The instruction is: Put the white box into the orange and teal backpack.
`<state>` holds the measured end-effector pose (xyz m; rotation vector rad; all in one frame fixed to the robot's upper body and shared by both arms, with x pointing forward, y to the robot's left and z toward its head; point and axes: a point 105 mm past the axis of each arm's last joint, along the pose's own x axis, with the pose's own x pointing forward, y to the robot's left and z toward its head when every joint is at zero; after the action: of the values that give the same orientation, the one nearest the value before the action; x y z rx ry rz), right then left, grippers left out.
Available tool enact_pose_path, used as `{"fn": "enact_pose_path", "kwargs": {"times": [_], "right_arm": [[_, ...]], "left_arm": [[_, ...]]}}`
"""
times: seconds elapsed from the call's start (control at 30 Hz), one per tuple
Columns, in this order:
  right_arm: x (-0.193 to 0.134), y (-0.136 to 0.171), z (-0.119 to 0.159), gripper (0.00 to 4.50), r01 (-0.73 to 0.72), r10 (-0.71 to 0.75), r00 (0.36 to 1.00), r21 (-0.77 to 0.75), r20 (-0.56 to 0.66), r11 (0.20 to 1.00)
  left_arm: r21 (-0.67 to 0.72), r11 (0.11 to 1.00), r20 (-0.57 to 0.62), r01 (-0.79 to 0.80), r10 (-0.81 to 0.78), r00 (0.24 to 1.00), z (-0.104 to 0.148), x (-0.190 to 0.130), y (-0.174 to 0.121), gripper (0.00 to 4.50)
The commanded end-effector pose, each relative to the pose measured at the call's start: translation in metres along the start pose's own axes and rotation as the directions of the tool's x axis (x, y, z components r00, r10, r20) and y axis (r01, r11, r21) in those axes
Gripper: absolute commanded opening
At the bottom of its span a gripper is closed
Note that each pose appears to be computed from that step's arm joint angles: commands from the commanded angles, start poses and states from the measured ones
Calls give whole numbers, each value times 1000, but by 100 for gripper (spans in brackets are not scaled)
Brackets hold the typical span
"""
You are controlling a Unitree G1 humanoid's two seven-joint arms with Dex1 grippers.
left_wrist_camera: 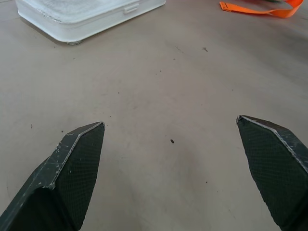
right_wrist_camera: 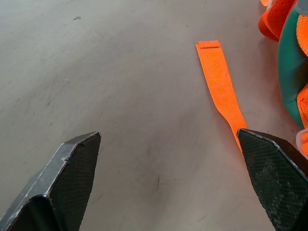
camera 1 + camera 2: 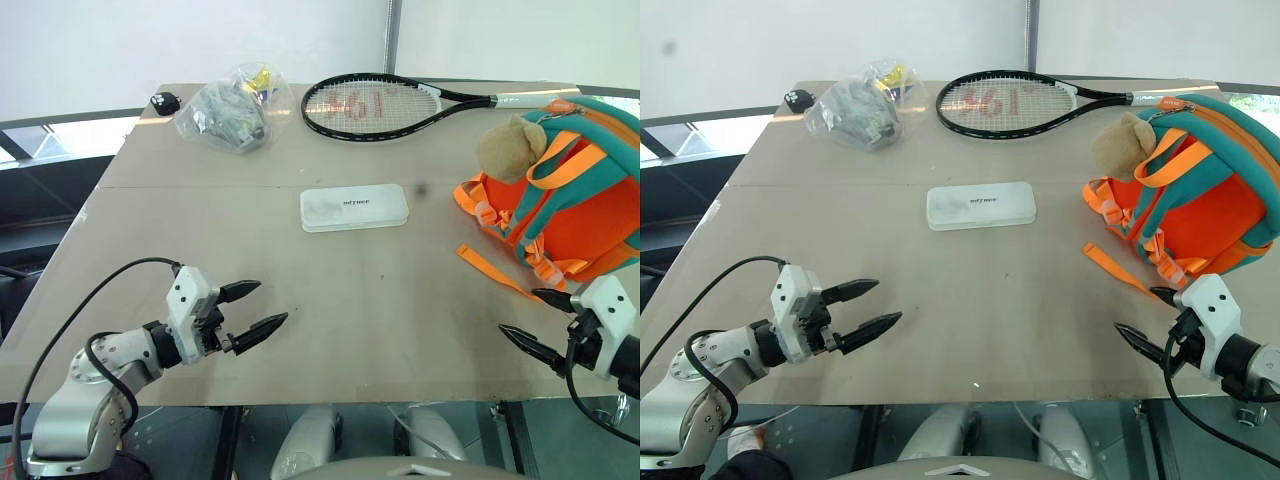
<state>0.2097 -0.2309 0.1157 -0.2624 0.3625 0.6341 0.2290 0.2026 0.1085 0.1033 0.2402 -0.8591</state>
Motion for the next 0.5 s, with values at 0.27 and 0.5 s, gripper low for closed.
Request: {"fn": "enact_pose_path", "kwargs": {"times": [0.27, 0.5], "right_arm": [[10, 12, 38, 448, -16, 20, 994, -39, 108, 999], [21, 17, 52, 448, 21, -7, 990, -105, 140, 994]], "left_arm": [[21, 1000, 67, -15, 13, 998, 24, 8, 4, 450], [-7, 991, 120, -136, 135, 983, 40, 20, 21, 450]]}}
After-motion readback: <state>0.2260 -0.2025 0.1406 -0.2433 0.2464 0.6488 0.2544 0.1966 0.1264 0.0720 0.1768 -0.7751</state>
